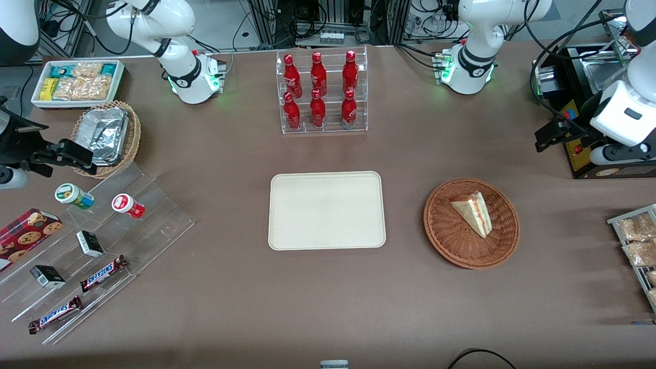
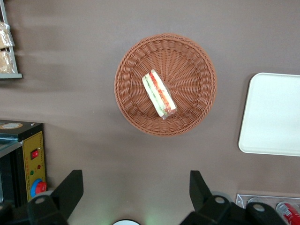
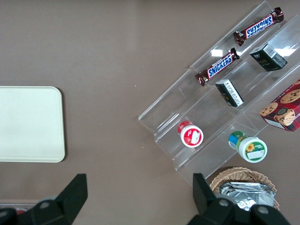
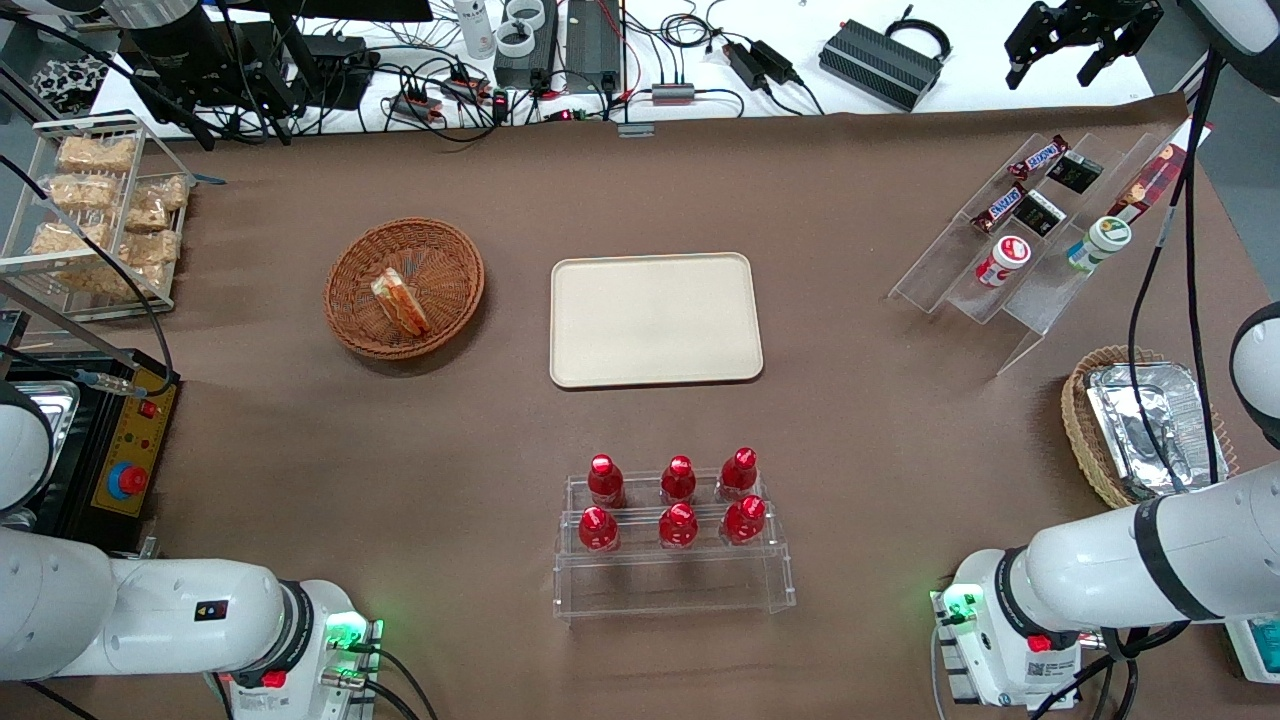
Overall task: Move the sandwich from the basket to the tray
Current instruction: 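Move the left gripper from rest toward the wicker basket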
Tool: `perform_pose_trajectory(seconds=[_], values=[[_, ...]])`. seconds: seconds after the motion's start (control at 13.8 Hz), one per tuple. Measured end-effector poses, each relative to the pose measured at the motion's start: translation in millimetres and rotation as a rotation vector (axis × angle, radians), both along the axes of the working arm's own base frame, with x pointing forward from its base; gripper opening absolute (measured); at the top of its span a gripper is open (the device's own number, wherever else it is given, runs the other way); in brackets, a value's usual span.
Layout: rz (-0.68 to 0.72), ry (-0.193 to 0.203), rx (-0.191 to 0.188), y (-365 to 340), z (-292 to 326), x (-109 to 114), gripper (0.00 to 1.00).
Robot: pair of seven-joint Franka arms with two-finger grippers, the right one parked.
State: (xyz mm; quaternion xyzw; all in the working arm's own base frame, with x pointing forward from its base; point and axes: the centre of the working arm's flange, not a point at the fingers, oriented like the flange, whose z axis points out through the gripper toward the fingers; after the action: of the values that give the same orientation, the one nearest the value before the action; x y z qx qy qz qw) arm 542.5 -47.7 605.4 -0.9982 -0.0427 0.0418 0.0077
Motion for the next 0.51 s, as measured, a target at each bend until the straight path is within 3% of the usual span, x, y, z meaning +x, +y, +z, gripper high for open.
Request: perform_pose_trajectory(seconds=[0.22, 0.51], values=[[0.004, 0.041, 0.003, 2.0, -39.3, 2.2, 1.0], [0.015, 0.043, 0.004, 4.6, -91.3, 4.9, 1.0]])
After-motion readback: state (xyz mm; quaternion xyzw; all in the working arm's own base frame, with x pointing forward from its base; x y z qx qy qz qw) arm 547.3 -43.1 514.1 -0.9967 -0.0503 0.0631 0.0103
